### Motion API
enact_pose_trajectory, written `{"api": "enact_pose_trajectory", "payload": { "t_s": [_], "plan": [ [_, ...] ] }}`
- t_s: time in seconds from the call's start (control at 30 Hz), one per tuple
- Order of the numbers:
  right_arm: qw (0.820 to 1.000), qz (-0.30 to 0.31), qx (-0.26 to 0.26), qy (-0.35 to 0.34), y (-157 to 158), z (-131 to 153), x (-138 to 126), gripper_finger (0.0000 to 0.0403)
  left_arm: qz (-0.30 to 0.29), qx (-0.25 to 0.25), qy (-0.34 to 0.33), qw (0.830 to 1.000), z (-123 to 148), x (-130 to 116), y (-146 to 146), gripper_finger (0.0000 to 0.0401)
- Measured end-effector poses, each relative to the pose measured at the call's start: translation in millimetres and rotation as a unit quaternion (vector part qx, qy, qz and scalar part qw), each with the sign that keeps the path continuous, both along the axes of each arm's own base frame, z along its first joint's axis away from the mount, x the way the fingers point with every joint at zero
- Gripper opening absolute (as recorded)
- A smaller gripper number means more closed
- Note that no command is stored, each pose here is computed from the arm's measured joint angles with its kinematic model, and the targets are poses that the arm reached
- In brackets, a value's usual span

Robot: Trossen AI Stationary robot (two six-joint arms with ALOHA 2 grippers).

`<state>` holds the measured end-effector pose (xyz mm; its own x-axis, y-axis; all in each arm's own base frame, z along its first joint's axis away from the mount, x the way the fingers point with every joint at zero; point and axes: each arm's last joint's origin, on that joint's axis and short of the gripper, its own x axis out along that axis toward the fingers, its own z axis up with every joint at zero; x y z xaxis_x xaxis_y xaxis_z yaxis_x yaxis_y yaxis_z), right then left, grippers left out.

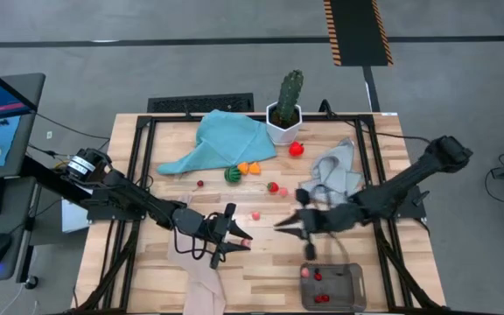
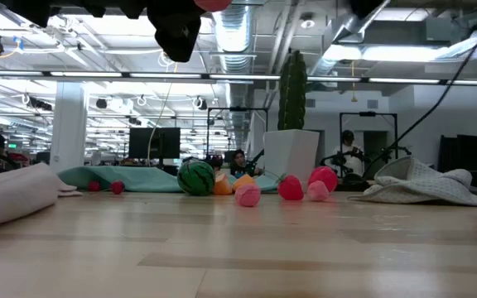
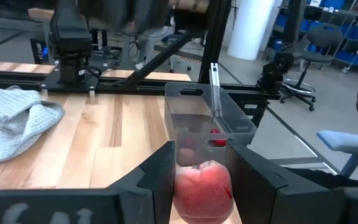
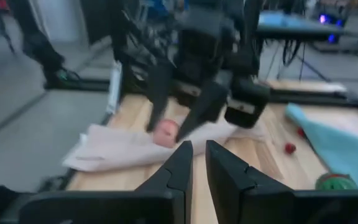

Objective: Pick and placing Produce into tupperware
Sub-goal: Put the peach into the black bin

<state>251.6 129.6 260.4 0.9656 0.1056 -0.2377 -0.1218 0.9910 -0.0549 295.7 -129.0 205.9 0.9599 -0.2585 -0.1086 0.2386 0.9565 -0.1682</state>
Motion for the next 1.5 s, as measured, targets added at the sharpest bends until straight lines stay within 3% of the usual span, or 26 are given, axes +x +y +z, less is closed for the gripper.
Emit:
{"api": "enact_pose_trajectory", "payload": {
  "t_s": [0.3,0.5,0.7,0.87,1.07,1.4,1.5],
  "plan": [
    [0.996,-0.039,0.026,-0.078,-19,-3,-94,0.0068,0.002,-0.008,-0.024,1.0,1,7,-1,0.0123],
    [0.996,-0.015,0.012,-0.092,-24,-7,-132,0.0068,0.0,0.003,-0.022,1.0,-7,46,-11,0.0123],
    [0.99,-0.14,0.002,-0.035,-36,-34,-149,0.0068,-0.014,0.006,-0.002,1.0,-13,98,-17,0.0123],
    [0.986,-0.16,0.01,-0.032,-34,-41,-160,0.0068,-0.021,0.005,-0.007,1.0,-4,130,-26,0.0123],
    [0.982,-0.184,0.019,-0.024,-37,-54,-172,0.0068,-0.072,-0.002,0.001,0.997,10,162,-34,0.0123],
    [0.98,-0.195,0.028,-0.016,-38,-65,-176,0.0068,-0.084,0.005,0.043,0.995,-17,207,-47,0.0123],
    [0.98,-0.196,0.029,-0.016,-38,-65,-176,0.0068,-0.117,-0.003,0.043,0.992,-21,217,-47,0.0123]
  ]
}}
